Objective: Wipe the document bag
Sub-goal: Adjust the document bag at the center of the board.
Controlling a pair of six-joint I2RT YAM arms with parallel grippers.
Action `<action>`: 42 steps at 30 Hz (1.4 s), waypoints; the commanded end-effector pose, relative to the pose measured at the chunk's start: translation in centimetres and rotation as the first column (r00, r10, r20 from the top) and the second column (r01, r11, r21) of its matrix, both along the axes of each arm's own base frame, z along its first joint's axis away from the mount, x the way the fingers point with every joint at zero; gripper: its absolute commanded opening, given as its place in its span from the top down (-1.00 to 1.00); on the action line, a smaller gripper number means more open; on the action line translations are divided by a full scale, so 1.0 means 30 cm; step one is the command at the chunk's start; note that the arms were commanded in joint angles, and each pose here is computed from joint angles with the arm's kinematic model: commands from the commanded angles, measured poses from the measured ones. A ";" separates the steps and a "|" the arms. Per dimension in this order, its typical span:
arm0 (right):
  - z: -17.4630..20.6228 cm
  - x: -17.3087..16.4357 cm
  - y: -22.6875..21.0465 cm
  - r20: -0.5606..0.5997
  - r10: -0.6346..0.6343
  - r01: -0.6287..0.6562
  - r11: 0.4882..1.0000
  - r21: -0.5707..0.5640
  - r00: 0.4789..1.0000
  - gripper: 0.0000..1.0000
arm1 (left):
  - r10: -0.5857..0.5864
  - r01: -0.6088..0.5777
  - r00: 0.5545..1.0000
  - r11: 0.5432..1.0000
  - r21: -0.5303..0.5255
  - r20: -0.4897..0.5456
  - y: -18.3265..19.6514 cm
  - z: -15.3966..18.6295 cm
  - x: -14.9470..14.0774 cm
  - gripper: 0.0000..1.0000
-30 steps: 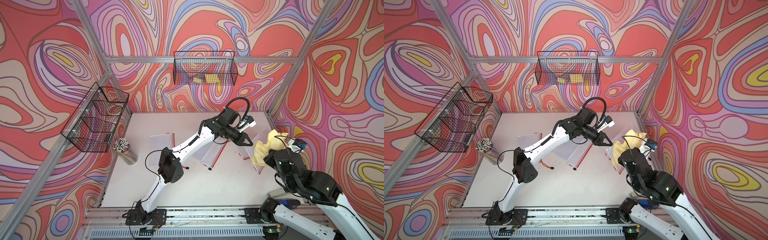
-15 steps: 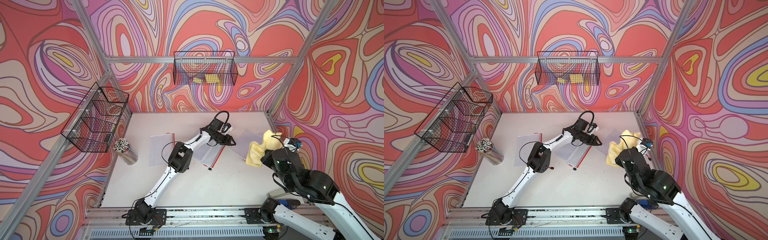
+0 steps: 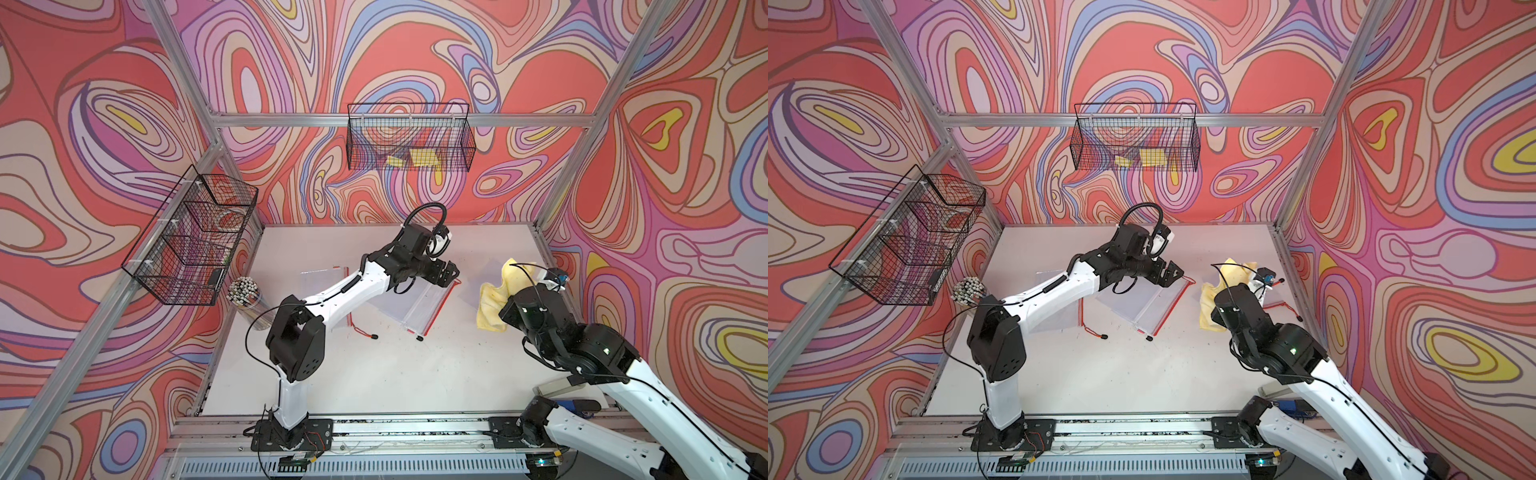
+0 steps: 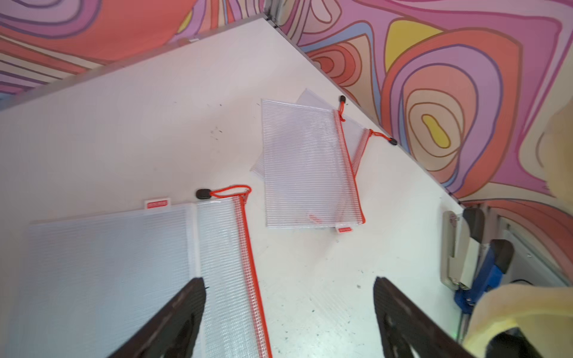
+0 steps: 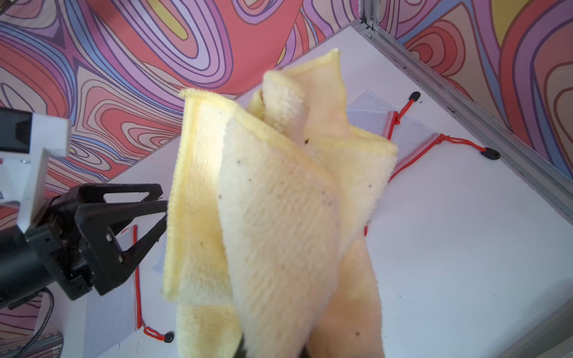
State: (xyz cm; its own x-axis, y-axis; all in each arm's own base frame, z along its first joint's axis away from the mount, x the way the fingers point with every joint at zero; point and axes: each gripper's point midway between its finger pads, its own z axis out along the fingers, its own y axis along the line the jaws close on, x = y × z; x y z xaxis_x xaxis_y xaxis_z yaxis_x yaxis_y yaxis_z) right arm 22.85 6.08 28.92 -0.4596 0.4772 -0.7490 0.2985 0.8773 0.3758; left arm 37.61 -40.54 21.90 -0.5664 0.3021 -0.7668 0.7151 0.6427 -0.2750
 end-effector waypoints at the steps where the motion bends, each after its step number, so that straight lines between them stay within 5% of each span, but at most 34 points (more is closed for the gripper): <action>1: 0.037 -0.019 -0.045 0.051 -0.036 0.036 0.999 0.005 0.998 1.00 | 0.029 -0.022 0.999 0.961 0.274 -0.021 0.086 -0.303 -0.007 -0.49; 17: 0.010 -0.044 -0.077 -0.006 -0.061 0.061 0.997 -0.046 0.998 1.00 | 0.048 -0.027 0.998 0.878 0.479 -0.033 -0.029 -0.588 -0.034 -0.27; 27: -0.003 -0.033 -0.079 -0.021 -0.065 0.063 0.994 -0.091 0.998 1.00 | 0.090 -0.059 0.995 0.831 0.553 -0.029 -0.023 -0.672 0.001 0.08; 40: -0.014 -0.056 -0.056 -0.041 -0.016 0.015 0.999 -0.038 0.999 1.00 | 0.092 -0.008 0.989 0.816 0.578 -0.115 -0.009 -0.742 -0.067 1.00; 42: -0.021 -0.061 -0.050 -0.046 -0.007 0.005 1.000 -0.025 0.999 1.00 | 0.084 -0.002 0.989 0.822 0.570 -0.118 -0.017 -0.723 -0.080 1.00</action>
State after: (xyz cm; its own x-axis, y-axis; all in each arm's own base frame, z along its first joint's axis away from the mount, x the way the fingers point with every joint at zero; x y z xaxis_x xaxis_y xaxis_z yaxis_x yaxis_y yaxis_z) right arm 21.45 4.61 28.65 -0.4750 0.4598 -0.7503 0.3261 0.8839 0.3352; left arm 37.73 -42.69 2.47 -0.6354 0.5943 -0.4930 0.6550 0.7530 0.0634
